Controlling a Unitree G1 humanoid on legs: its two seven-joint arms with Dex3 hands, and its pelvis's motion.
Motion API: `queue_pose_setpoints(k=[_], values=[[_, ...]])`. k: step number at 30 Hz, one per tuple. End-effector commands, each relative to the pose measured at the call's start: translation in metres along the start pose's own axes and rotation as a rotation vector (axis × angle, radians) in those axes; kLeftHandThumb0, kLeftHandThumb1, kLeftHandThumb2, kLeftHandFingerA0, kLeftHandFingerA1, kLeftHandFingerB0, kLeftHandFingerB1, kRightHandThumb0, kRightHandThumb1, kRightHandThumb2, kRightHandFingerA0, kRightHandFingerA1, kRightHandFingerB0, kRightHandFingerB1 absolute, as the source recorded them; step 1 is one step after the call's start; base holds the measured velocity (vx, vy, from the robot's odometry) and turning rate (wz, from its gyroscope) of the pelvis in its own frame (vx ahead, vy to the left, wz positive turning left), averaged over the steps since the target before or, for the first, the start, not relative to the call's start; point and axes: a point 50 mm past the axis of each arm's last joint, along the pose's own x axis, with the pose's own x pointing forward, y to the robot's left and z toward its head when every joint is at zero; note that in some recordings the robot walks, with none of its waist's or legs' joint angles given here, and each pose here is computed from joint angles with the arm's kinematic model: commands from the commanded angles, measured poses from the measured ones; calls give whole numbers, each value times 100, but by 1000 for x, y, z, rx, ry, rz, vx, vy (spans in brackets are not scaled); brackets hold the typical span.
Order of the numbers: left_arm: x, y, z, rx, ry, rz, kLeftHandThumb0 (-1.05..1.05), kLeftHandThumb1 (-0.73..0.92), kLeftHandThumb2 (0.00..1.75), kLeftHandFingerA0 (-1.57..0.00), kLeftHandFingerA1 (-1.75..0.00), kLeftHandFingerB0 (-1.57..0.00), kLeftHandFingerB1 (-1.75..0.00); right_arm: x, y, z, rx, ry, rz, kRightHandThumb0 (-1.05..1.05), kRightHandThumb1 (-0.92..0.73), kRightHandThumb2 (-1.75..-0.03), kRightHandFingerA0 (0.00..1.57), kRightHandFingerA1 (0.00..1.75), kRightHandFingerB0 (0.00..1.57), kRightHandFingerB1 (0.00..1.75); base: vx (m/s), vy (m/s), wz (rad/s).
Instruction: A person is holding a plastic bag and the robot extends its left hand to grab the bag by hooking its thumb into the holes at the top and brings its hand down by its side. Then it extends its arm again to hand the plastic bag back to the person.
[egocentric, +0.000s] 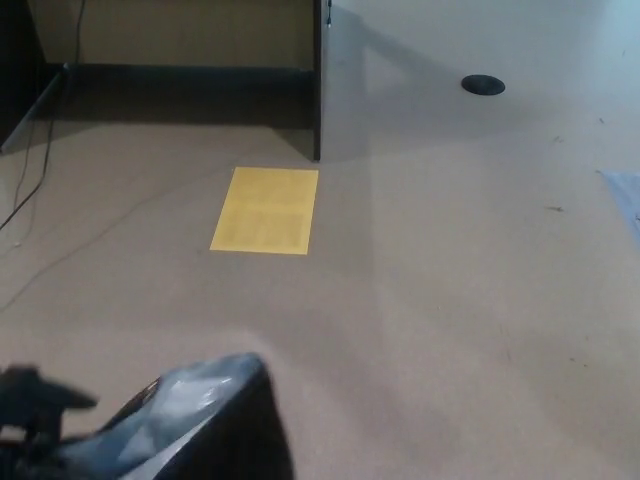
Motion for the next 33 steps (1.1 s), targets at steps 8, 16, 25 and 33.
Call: queue_pose_setpoints(k=[8, 16, 25, 33], values=[[129, -27, 60, -27, -225, 101, 1, 54, 104, -125, -134, -87, -105, -1, -4, -3, -10, 12, -11, -28, -69, -61, 78, 64, 60, 44, 0, 0, 0], [169, -43, 86, -58, -315, 119, -9, 68, 80, -81, -159, -75, -118, -1, -5, -2, -19, -3, -18, -27, -68, -60, 80, 71, 62, 44, 0, 0, 0], [200, -64, 149, -135, -446, 130, -12, 62, 83, -110, -162, -81, -120, -1, -3, -1, -6, -6, -17, -28, -67, -60, 82, 79, 61, 45, 0, 0, 0], [201, -78, 188, -182, -511, 107, -18, 72, 66, -96, -171, -72, -124, -1, -1, -2, -10, 6, -9, -27, -68, -60, 79, 74, 62, 44, 0, 0, 0]])
